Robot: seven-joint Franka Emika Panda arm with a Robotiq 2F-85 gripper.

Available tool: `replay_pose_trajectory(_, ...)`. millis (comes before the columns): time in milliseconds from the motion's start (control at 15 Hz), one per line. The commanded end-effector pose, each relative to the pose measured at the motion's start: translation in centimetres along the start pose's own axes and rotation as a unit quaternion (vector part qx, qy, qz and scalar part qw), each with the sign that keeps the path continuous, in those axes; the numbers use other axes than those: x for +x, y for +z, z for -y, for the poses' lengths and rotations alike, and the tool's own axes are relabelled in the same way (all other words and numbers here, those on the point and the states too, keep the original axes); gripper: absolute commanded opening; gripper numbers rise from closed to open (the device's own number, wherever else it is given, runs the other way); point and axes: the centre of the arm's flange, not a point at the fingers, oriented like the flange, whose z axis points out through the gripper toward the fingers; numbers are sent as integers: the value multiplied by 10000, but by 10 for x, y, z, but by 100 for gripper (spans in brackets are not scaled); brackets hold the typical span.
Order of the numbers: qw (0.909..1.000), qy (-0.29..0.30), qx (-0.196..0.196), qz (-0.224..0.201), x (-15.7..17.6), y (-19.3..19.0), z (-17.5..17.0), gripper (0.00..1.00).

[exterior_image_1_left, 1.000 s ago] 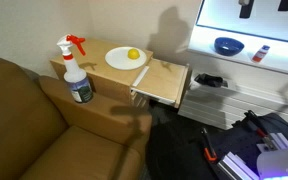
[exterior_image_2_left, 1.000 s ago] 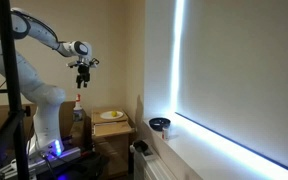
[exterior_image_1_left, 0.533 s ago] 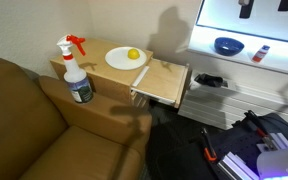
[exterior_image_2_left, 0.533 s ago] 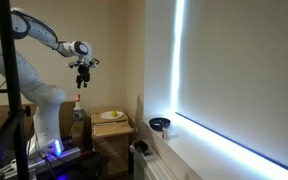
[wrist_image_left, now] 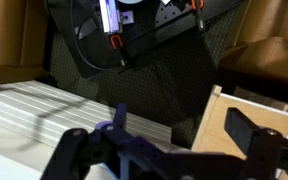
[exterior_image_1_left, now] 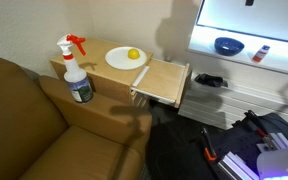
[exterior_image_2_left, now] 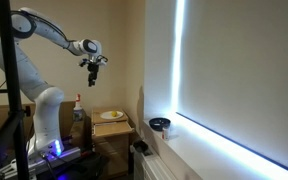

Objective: Move the white object from the blue bowl to the open drawer

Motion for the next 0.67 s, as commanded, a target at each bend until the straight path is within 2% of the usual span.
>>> replay_pose_trajectory(0,9948,937,263,311,74,-15,-59,100)
replay_pose_trajectory(133,9865,1467,491,536,93,-18,-85,100)
replay_pose_trajectory(200,9928,1085,402,304,67,-5,-80,100)
replay_pose_trajectory(333,9913,1175,454,369,77,-3,-89,100)
replay_pose_trajectory(467,9924,1112,420,331,73,-5,-82,100)
replay_pose_trajectory(600,9936,1104,133,215,73,7,-66,100)
